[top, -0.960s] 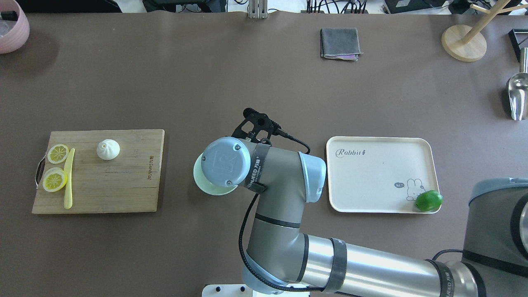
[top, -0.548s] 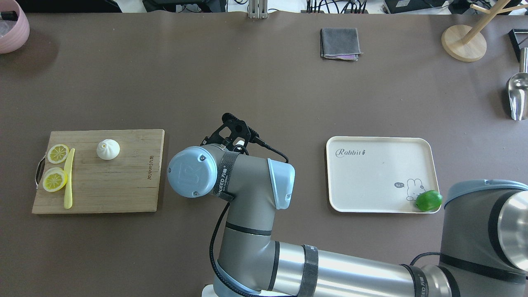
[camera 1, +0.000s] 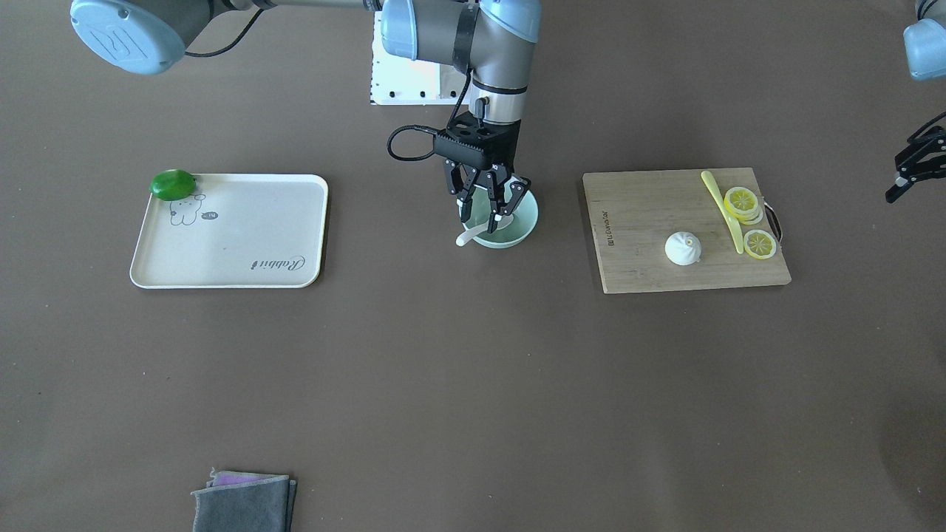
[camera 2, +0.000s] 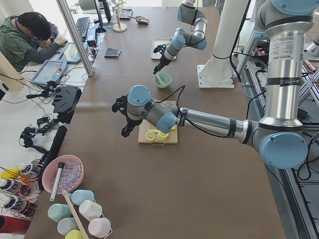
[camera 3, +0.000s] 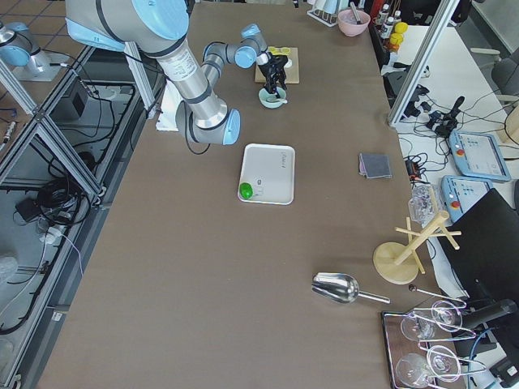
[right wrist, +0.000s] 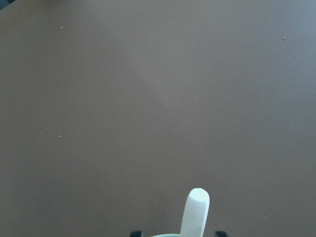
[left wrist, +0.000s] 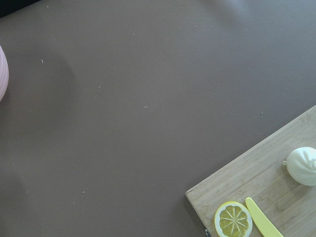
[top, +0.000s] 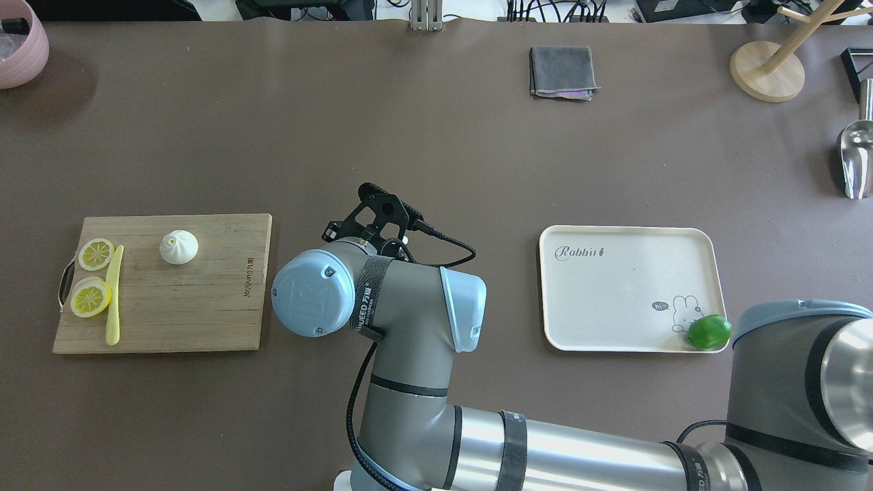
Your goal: Put spoon and bun in bowl
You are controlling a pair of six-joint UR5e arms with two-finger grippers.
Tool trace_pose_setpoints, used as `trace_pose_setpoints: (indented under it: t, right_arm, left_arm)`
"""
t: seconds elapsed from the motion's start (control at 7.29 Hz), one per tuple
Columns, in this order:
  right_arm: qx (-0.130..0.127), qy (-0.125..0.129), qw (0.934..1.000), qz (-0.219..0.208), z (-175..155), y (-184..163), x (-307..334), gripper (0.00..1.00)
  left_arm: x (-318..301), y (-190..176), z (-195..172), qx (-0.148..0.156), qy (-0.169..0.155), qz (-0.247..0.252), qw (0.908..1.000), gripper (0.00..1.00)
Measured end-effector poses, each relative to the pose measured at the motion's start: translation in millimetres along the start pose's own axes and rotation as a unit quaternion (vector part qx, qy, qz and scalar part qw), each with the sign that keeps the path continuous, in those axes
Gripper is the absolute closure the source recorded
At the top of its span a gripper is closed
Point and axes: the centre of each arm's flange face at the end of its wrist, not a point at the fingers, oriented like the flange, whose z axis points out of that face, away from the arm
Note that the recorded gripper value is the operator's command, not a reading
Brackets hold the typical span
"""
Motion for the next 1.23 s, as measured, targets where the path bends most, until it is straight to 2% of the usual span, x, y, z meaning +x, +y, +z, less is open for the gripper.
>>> trace_pose_setpoints:
  t: [0.14,0.41,0.55,0.82,0.96,1.1,1.23]
  right_arm:
    - [-0.006,-0.005,0.9997,-0.024,-10,-22,6,0.0]
    - [-0.036,-0.006,0.9956,-0.087,-13,-101,45,0.0]
    - [-0.052,-0.008,0.9905,-0.127,-10,-148,73,0.0]
    - [-0.094,-0.023,0.9737,-0.206,2,-246,134,0.0]
    - [-0.11,-0.036,0.9647,-0.236,10,-282,163,0.0]
    - [-0.118,-0.047,0.9587,-0.254,18,-301,184,0.0]
    - [-0.121,-0.053,0.9563,-0.261,22,-309,197,0.0]
  left_arm:
    - [15,-7,8,0.009,0.007,-0.013,0.9998,0.01]
    - [76,-30,51,0.037,0.011,-0.055,0.9977,0.01]
    - [116,-43,81,0.048,0.007,-0.072,0.9962,0.01]
    - [197,-55,144,0.059,-0.004,-0.092,0.994,0.01]
    - [222,-49,165,0.06,-0.01,-0.093,0.9938,0.02]
    - [234,-42,180,0.057,-0.016,-0.096,0.9936,0.03]
    - [236,-35,192,0.051,-0.024,-0.1,0.9934,0.03]
